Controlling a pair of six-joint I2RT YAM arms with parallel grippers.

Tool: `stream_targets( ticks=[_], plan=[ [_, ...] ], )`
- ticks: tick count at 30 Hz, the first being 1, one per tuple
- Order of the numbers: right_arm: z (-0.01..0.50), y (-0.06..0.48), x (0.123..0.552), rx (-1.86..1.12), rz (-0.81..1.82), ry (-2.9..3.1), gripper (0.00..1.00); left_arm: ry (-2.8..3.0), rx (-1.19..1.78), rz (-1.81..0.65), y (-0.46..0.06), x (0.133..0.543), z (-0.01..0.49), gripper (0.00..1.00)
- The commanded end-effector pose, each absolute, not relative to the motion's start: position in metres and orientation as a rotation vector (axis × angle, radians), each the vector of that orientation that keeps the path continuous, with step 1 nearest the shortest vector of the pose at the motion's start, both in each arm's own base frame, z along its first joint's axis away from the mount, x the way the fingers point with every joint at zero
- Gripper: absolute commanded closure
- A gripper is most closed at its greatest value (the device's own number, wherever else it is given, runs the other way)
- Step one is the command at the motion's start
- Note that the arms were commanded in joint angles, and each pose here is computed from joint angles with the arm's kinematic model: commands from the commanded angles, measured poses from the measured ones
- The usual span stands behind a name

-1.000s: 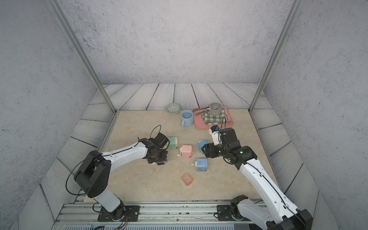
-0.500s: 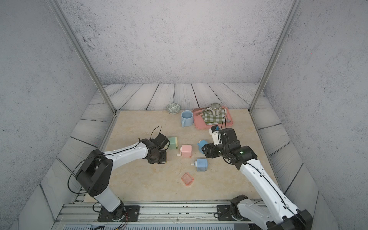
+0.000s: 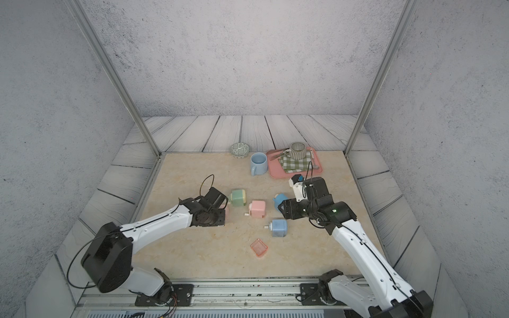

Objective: Put the tray back into the pencil sharpener
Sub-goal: Pick up the pencil sharpener from the center of the board.

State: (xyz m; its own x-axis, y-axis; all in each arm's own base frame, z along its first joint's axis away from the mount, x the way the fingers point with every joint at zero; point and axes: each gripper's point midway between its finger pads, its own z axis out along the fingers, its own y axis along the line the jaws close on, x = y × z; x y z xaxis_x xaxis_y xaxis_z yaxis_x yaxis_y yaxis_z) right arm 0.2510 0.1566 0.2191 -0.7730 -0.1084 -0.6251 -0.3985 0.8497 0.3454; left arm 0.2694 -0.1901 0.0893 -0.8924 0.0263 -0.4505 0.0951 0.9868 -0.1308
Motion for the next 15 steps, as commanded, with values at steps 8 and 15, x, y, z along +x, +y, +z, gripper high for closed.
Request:
stream_targets(
  ticks=[8, 15],
  plan=[
    [0.257, 0.242, 0.228, -0.414, 1.029, 2.308, 0.21, 1.907, 0.56, -0.481, -0.247, 0.245, 0.185, 0.83],
    [0.25, 0.294, 0.232, -0.441, 1.084, 2.277, 0.19, 1.814, 0.622, -0.519, -0.257, 0.233, 0.199, 0.85]
  ],
)
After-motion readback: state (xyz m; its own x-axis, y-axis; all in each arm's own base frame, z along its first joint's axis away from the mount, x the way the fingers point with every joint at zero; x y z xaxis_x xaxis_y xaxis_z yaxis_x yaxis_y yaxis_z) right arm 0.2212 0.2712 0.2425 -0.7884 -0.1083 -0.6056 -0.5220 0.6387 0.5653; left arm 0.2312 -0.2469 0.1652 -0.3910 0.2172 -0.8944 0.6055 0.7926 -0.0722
